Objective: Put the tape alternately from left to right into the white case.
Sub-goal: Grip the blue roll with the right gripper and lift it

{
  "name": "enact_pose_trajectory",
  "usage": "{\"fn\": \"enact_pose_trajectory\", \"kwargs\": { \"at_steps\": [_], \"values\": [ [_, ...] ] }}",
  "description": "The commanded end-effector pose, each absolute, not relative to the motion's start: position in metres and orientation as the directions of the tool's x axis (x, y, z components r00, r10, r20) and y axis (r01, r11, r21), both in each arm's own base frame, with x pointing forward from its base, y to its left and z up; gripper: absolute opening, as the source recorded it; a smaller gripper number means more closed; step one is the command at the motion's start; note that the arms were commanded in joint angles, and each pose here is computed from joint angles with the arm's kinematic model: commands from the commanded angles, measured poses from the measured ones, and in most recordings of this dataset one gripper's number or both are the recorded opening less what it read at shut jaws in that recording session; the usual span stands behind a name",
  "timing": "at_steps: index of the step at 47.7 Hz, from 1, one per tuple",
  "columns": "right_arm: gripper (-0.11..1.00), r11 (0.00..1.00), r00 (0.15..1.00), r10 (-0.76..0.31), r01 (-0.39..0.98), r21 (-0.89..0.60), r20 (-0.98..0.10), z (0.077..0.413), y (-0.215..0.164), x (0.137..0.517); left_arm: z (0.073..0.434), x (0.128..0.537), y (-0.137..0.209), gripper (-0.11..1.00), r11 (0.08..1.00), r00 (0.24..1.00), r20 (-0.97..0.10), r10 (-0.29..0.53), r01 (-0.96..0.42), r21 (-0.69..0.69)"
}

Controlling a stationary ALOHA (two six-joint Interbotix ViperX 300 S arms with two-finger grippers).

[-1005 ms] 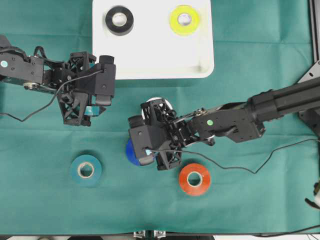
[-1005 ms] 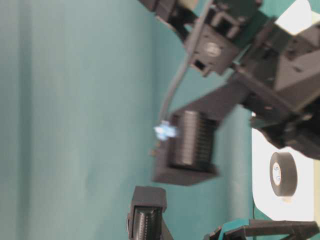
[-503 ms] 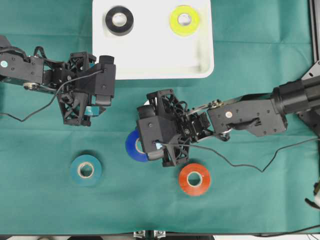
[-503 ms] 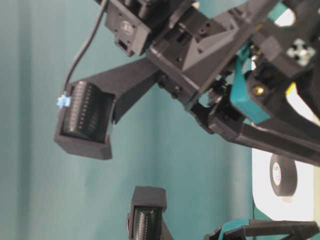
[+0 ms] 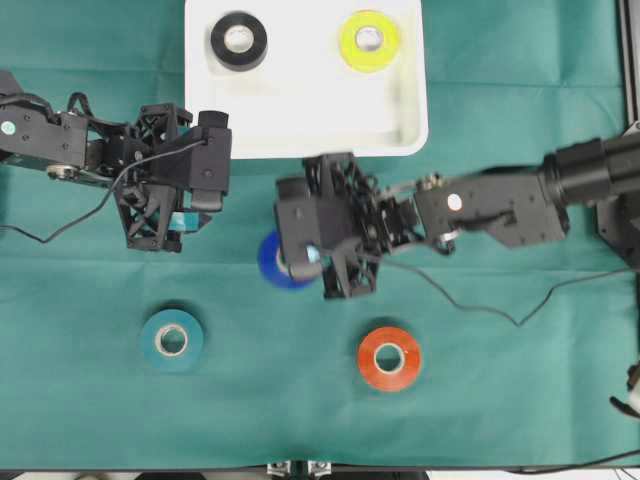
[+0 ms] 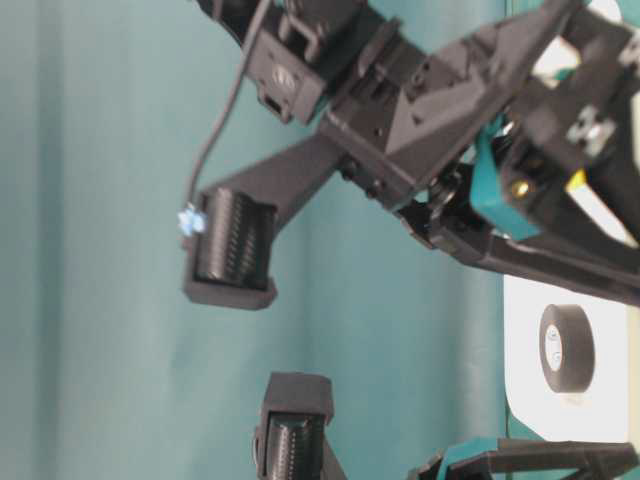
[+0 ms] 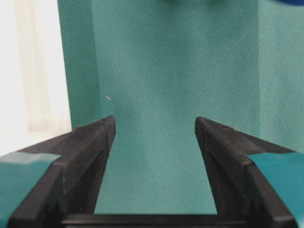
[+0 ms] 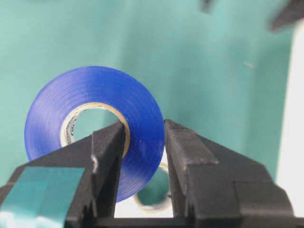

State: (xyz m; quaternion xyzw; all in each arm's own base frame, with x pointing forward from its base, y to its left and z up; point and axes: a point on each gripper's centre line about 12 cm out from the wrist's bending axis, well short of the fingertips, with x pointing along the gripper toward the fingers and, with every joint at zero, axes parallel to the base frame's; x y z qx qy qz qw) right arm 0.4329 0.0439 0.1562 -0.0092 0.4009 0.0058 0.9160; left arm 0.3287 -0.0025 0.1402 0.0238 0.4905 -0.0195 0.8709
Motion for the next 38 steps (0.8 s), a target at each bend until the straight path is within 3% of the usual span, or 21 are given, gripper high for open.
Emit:
{"fn": "enact_pose_trajectory", "kwargs": {
  "at_steps": [1, 16, 38],
  "values": [
    [0.29, 1.000, 0.708, -0.019, 0.002, -0.026, -0.705, 0.175, 0.031, 0.434, 0.152, 0.332, -0.004, 0.97, 0.998, 0.553, -0.833, -0.013, 0.056, 0.021],
    [0.29, 0.989, 0.671, -0.147, 0.089, -0.118, -0.726, 0.184, -0.021, 0.423, 0.152, 0.332, -0.004, 0.97, 0.998, 0.553, -0.833, -0.013, 0.057, 0.022],
    [0.29, 0.968, 0.638, -0.236, 0.219, -0.122, -0.733, 0.188, -0.073, 0.378, 0.153, 0.333, -0.004, 0.97, 0.998, 0.557, -0.831, -0.013, 0.056, 0.021]
  ]
}}
